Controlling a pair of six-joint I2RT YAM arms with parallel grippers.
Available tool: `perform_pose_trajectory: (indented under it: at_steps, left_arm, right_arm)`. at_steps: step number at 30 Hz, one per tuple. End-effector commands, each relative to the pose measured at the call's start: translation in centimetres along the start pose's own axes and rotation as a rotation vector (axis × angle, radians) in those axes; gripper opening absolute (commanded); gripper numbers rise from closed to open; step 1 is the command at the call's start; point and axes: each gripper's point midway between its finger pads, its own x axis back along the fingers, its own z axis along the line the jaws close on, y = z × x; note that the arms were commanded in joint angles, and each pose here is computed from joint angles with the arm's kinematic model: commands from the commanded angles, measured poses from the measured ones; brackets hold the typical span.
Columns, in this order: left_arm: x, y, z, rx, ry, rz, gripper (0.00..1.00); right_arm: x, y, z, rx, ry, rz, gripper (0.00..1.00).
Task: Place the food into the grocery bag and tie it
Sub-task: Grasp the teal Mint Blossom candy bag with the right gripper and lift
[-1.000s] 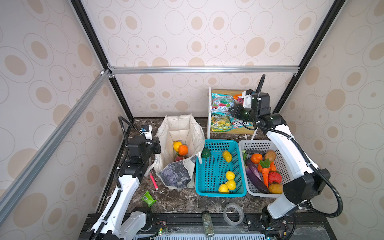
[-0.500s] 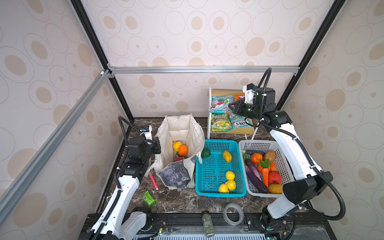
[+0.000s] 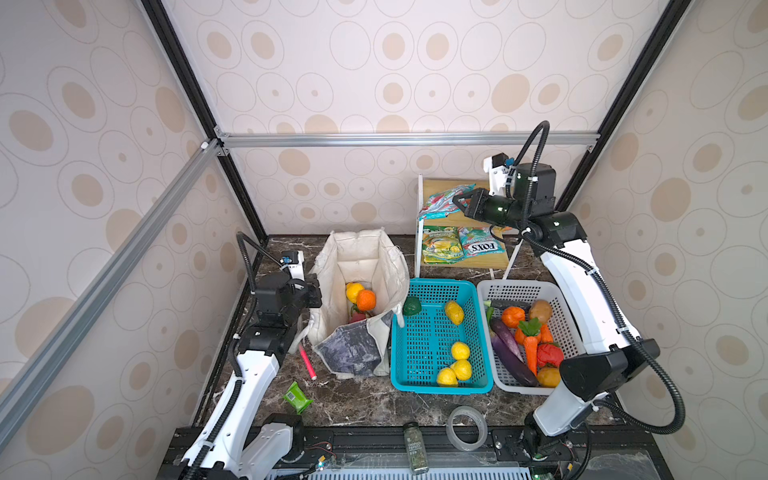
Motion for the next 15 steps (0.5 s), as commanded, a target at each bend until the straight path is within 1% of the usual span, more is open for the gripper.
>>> perform_pose_trajectory:
  at_steps: [1, 4, 6, 11, 12, 15]
  left_arm:
    - [0.8, 2.0, 0.0, -0.011, 0.005, -0.074, 0.00]
    - [0.8, 2.0, 0.0, -0.009, 0.005, -0.073, 0.00]
    - [0.8, 2.0, -0.1, -0.009, 0.003, -0.075, 0.00]
    - [0.8, 2.0, 0.0, -0.009, 0.004, -0.074, 0.00]
    - [0.8, 2.0, 0.0, -0.009, 0.003, -0.074, 0.00]
    - [0.8, 2.0, -0.1, -0.008, 0.000, -0.074, 0.00]
  right_arm:
    - [0.2, 1.7, 0.3, 0.024, 0.024, -0.021, 0.00]
    - [1.1, 2.1, 1.7, 0.034, 0.067, -0.035, 0.00]
    - [2.2, 2.6, 3.1, 0.046, 0.105, -0.061, 0.00]
    - [5.3, 3.1, 6.1, 0.089, 0.151, -0.101, 0.00]
    - [5.6, 2.4, 7.6, 0.101, 0.182, -0.090, 0.00]
    - [6.5, 1.3, 9.6, 0.118, 0.215, -0.078, 0.00]
